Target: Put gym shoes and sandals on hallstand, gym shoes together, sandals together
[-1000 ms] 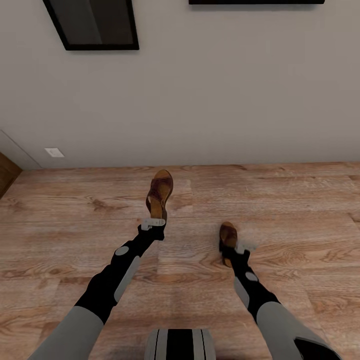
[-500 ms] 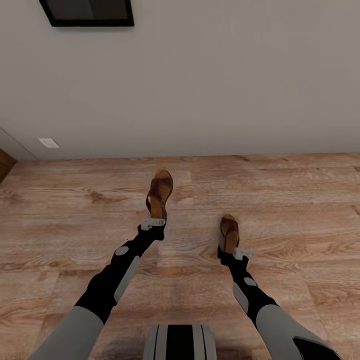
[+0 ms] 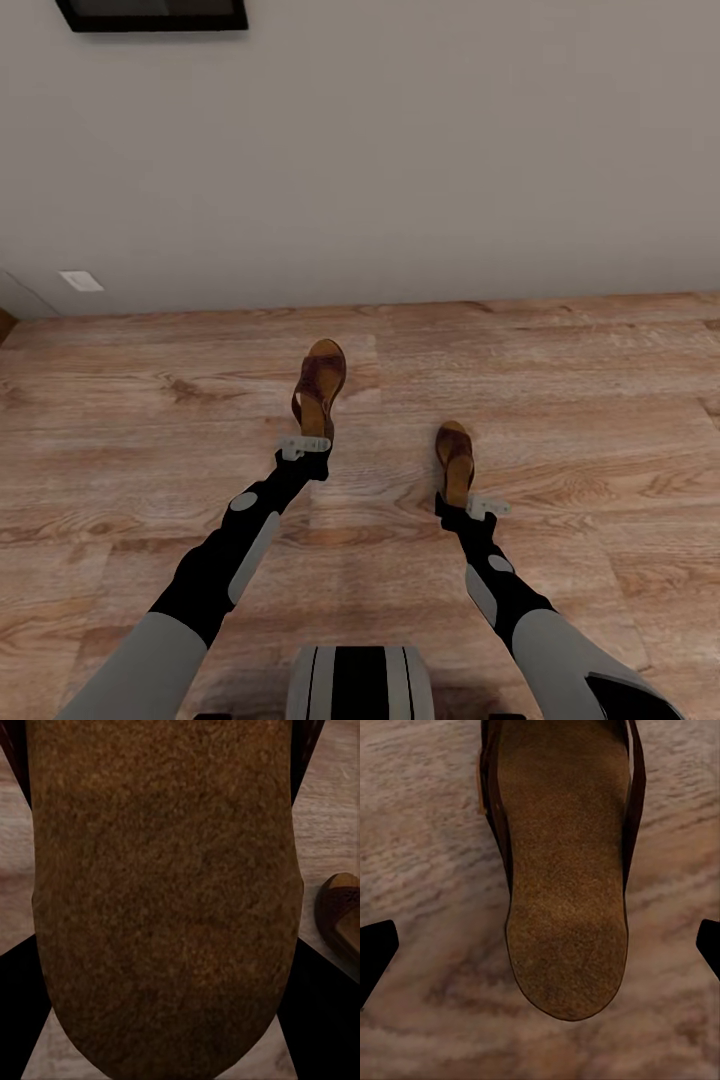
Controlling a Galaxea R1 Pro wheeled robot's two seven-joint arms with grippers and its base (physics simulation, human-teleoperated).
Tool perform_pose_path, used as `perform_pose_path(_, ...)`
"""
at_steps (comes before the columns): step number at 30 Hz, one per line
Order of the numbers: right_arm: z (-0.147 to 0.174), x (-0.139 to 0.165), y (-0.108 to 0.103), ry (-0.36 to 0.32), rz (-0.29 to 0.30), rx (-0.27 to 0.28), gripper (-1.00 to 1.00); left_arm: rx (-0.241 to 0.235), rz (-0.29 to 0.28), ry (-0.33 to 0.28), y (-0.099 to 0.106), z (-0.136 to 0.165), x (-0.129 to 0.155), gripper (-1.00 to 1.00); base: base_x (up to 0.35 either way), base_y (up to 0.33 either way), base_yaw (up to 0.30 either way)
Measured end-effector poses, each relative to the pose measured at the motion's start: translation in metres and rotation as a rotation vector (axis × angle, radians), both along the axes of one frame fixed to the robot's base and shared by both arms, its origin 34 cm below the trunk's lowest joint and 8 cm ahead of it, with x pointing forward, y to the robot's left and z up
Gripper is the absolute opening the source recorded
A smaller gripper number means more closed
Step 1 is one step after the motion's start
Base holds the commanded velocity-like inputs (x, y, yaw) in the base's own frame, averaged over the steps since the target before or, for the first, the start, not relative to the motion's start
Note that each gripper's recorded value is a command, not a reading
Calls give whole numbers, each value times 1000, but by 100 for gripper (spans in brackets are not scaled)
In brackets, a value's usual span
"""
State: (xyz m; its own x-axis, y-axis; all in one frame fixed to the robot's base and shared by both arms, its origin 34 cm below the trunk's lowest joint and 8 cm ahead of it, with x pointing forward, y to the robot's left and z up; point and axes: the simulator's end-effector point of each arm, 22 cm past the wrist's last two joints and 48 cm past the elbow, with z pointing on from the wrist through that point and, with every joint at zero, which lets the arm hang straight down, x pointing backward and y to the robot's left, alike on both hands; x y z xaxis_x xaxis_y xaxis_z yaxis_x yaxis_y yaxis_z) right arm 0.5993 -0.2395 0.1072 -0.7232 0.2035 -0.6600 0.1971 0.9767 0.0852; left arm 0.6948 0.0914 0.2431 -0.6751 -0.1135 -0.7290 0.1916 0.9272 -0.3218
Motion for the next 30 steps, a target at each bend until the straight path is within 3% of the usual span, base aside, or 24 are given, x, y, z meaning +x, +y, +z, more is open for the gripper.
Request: perform_pose_path(30, -57, -47, 0, 111, 1, 2, 100, 1, 0, 112, 0, -69, -32, -100, 0, 0, -4)
